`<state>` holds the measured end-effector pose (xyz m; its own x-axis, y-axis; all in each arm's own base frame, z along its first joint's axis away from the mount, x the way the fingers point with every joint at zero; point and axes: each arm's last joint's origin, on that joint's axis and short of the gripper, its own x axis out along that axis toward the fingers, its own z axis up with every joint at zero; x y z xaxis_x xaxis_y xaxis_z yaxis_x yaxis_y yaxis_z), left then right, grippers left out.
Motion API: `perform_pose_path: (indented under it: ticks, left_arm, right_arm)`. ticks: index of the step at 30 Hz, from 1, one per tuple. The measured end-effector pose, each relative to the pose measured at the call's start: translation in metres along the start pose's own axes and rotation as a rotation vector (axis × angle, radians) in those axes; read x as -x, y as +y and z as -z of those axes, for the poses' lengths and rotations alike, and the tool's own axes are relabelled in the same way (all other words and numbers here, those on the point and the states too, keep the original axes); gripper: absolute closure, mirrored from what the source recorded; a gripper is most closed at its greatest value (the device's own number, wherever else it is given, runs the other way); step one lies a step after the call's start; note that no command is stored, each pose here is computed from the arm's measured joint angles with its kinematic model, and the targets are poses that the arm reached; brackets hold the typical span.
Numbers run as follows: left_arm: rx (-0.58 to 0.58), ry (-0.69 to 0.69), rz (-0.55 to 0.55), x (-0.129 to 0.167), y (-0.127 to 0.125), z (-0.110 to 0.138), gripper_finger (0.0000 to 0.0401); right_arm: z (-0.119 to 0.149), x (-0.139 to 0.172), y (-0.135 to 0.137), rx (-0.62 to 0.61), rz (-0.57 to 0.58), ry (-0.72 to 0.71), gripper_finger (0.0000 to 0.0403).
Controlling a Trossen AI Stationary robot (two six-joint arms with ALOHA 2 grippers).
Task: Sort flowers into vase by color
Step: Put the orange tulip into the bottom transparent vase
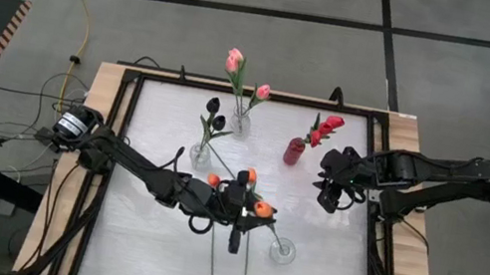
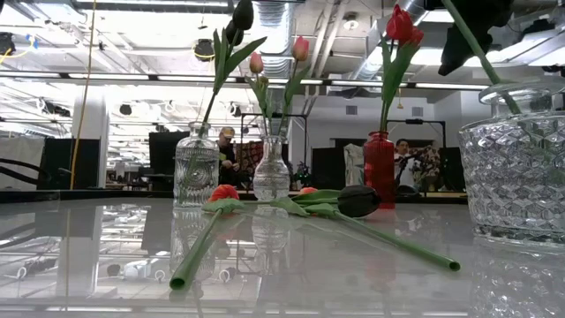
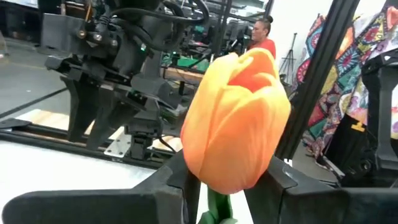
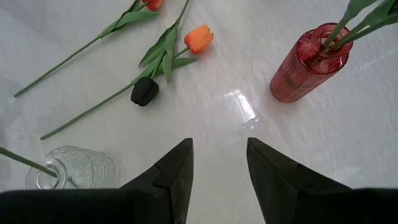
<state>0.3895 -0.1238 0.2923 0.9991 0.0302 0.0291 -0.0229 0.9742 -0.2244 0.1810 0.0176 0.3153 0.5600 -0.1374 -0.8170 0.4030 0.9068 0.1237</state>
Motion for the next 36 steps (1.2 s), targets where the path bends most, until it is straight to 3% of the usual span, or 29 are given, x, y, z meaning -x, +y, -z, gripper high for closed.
perform_pose_path:
  ticks: [9,17,22,30,36]
  left_arm:
    - [-0.002,0.064,-0.002,0.000,0.001,0.006,0.0283]
    - [-0.017,0.102,0.007,0.001,0.001,0.009,0.0225]
    - [-0.094,0.182,0.015,0.005,0.003,0.011,0.0196]
    - [-0.138,0.309,-0.018,0.020,0.007,0.003,0.0191]
    - [-0.045,0.406,-0.061,0.033,0.011,-0.002,0.0191]
  right_arm:
    - [0.000,0.000,0.000,0.000,0.000,0.000,0.0225]
    - [0.000,0.000,0.000,0.000,0.000,0.001,0.0225]
    - [0.000,0.000,0.000,0.000,0.000,0.001,0.0225]
    - [0.000,0.000,0.000,0.000,0.001,0.003,0.0225]
    - [0.000,0.000,0.000,0.000,0.002,0.003,0.0225]
